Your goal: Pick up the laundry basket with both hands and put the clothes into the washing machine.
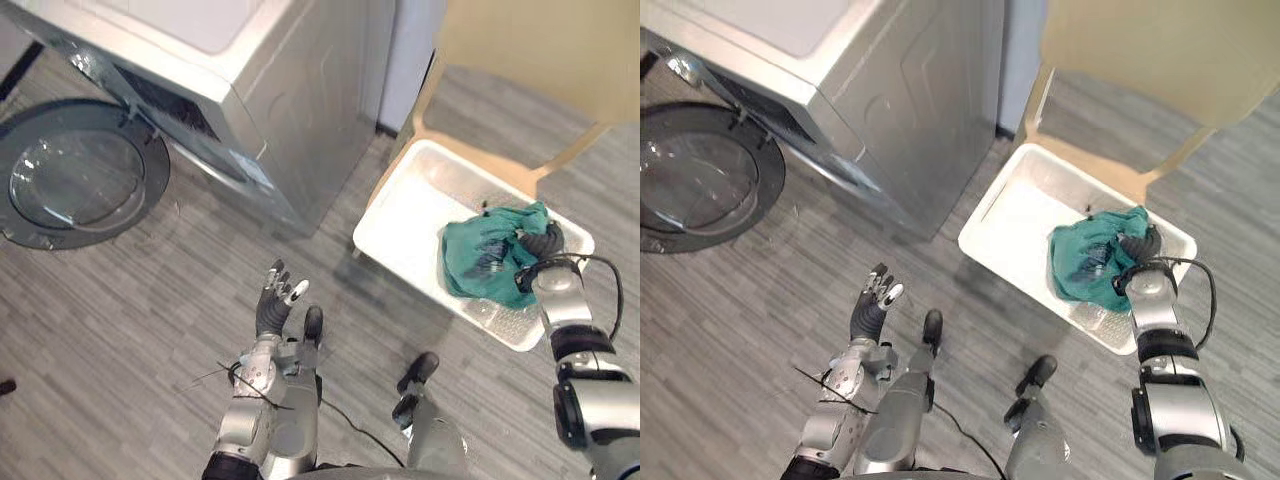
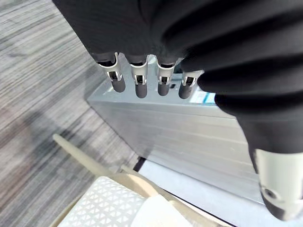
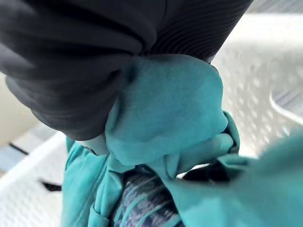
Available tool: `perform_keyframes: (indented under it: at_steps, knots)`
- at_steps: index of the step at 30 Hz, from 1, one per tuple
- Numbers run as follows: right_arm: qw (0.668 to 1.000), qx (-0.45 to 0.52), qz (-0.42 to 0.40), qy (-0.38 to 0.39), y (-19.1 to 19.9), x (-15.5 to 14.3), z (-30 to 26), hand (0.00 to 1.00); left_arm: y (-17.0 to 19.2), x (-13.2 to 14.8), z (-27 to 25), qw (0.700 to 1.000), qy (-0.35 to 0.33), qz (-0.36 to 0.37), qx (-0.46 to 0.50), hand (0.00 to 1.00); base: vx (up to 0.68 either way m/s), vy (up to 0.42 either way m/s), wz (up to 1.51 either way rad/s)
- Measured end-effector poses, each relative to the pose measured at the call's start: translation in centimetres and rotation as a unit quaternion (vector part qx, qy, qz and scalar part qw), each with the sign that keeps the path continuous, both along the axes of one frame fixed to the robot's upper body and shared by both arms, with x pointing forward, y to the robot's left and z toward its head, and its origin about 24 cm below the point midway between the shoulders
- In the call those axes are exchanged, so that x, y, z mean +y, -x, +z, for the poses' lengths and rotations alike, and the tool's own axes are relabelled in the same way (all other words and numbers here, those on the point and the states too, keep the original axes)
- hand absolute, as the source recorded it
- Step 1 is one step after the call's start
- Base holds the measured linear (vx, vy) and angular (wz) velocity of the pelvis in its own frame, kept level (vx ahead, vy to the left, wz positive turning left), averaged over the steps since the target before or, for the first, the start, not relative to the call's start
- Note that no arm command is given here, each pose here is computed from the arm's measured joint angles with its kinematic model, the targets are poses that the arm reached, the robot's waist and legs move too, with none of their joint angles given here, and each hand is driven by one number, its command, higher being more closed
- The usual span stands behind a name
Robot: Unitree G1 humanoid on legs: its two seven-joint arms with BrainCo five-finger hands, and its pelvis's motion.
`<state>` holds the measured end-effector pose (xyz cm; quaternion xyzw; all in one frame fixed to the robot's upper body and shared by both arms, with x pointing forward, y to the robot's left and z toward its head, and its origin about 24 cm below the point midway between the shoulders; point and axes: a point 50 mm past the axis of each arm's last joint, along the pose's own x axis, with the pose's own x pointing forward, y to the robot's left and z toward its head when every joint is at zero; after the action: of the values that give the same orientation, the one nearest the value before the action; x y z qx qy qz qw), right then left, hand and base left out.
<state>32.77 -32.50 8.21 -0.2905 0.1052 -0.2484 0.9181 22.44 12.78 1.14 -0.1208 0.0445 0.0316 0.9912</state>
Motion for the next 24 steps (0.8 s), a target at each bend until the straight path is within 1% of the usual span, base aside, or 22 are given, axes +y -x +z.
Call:
perform_keyframes:
  at_steps: [1,5,10,12,13,15,19,21,24]
  knots:
    - [1.0,-0.017,-0.017,-0.003,1.0,-0.5,-0.2,1.0,0.6,0.3,-0.4,1.0,-0.005,0.002,0.01,0.0,0.0,-0.029,-0.04]
    - [0.998,-0.047,-0.037,-0.009,1.9,-0.6,-0.1,1.0,1.5,0.6,-1.2,0.999,-0.018,0.004,0.028,0.0,0.0,-0.021,-0.09]
    - [0.989,-0.144,-0.03,-0.007,2.8,0.9,2.7,1.0,1.7,0.6,-1.1,0.999,-0.026,0.001,0.031,0.0,0.0,-0.007,-0.07]
    - [0.98,-0.199,-0.011,0.013,3.1,2.3,5.0,1.0,1.5,0.4,-0.3,0.999,-0.031,-0.003,0.012,0.0,-0.01,-0.002,-0.13]
    - [0.977,-0.21,-0.007,0.019,3.2,2.6,5.5,1.0,1.5,0.4,-0.1,0.999,-0.032,-0.004,0.008,0.0,0.02,-0.008,-0.13]
    - [0.967,-0.255,0.008,0.023,3.4,3.9,7.1,1.0,1.2,0.1,1.4,0.999,-0.04,-0.018,-0.026,0.0,0.03,-0.009,-0.14]
    - [0.947,-0.318,0.038,0.021,4.6,6.1,8.8,1.0,1.0,-1.0,4.2,0.993,-0.055,-0.048,-0.091,0.0,0.06,-0.008,-0.19]
    - [0.941,-0.333,0.054,0.024,4.7,6.8,9.4,1.0,0.7,-1.2,4.7,0.991,-0.062,-0.054,-0.105,0.0,0.02,0.0,-0.18]
    - [0.923,-0.373,0.087,0.033,5.3,8.2,11.0,1.0,0.0,-1.9,5.7,0.985,-0.077,-0.079,-0.132,0.0,0.01,0.007,-0.22]
